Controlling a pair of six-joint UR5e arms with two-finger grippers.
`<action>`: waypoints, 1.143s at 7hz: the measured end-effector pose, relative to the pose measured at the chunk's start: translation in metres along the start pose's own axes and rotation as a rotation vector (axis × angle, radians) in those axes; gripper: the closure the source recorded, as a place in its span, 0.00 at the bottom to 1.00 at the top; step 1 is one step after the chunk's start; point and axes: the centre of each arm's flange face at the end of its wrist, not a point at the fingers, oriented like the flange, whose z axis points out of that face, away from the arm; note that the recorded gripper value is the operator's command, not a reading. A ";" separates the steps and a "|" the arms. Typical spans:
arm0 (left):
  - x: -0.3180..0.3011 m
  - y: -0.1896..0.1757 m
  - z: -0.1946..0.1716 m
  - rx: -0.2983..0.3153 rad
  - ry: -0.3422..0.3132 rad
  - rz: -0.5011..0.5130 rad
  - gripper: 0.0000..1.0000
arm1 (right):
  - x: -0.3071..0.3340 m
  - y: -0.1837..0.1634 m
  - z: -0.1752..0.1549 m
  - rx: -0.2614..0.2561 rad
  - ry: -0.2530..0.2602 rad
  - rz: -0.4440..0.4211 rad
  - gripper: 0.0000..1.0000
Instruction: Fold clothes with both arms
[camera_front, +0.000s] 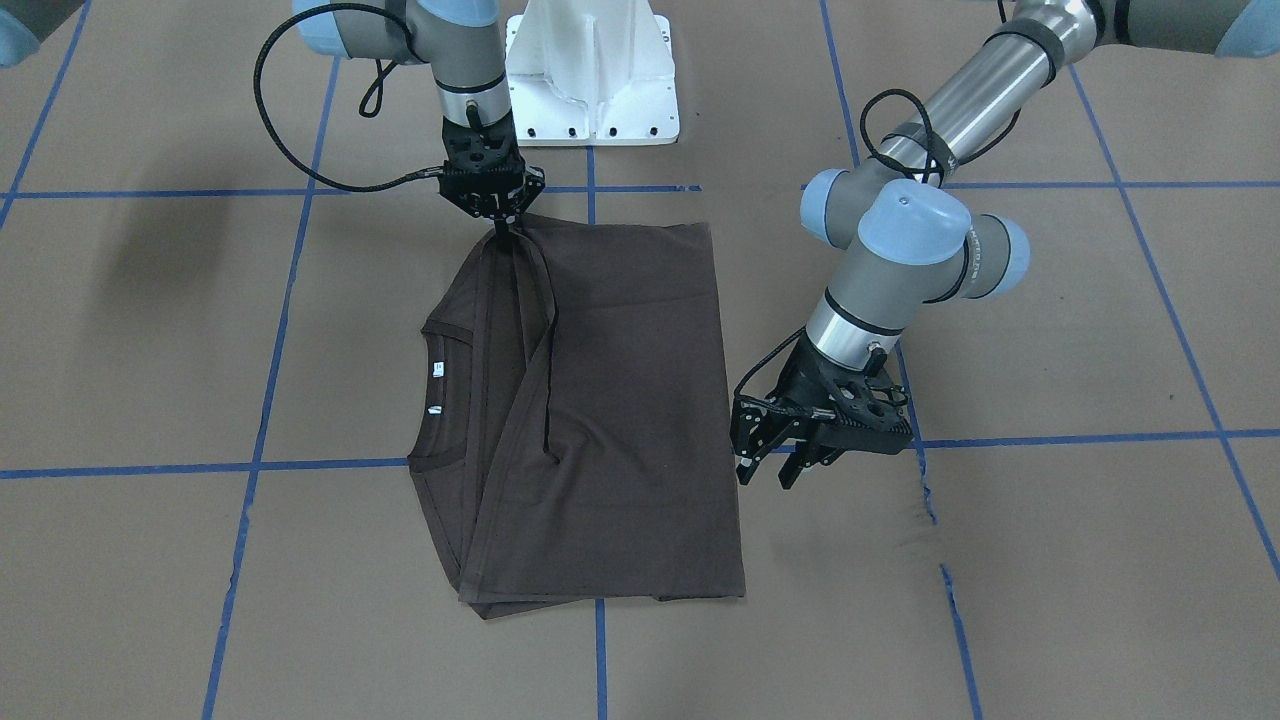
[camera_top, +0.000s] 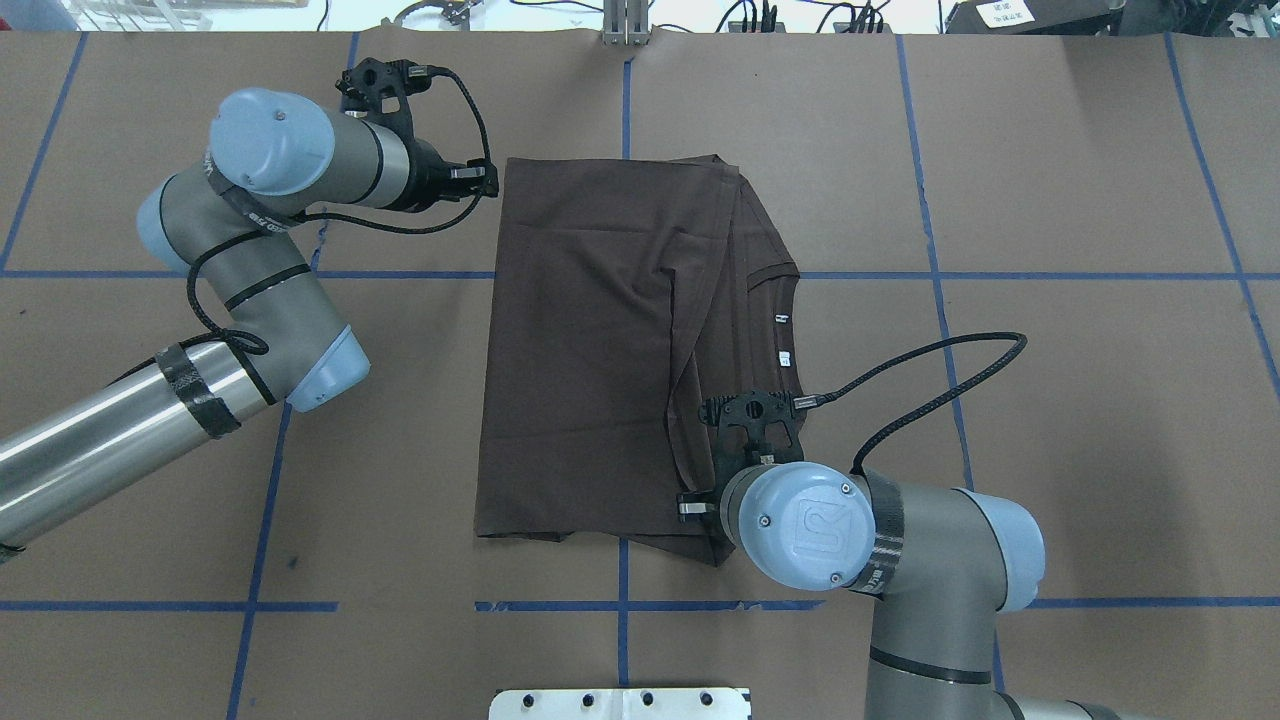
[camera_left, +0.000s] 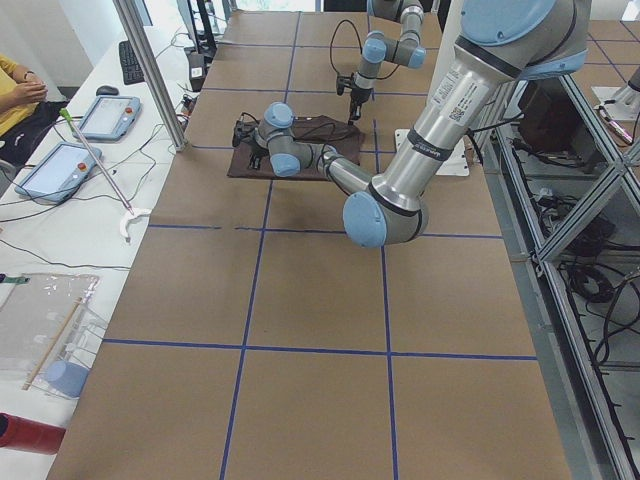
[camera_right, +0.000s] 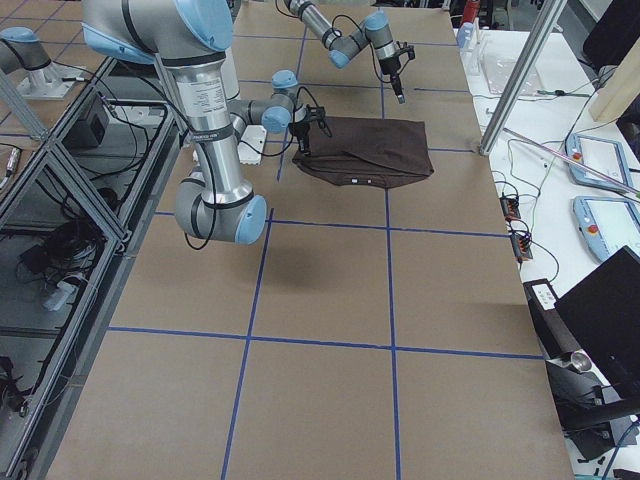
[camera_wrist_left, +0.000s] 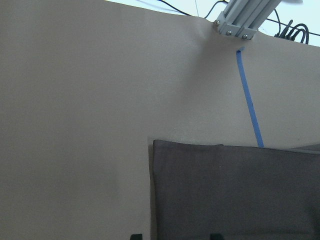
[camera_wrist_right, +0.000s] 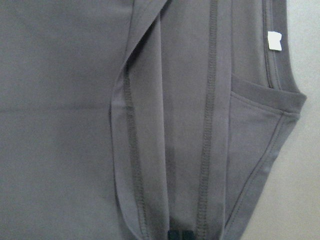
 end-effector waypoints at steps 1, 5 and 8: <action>-0.003 0.001 -0.001 -0.001 -0.002 -0.006 0.45 | -0.006 -0.002 0.000 0.013 -0.002 -0.031 0.55; -0.011 0.005 -0.001 -0.004 -0.009 -0.024 0.45 | -0.014 -0.004 0.011 0.040 0.022 -0.165 0.56; -0.013 0.007 -0.001 -0.006 -0.010 -0.033 0.45 | -0.022 0.004 0.013 0.036 0.018 -0.186 1.00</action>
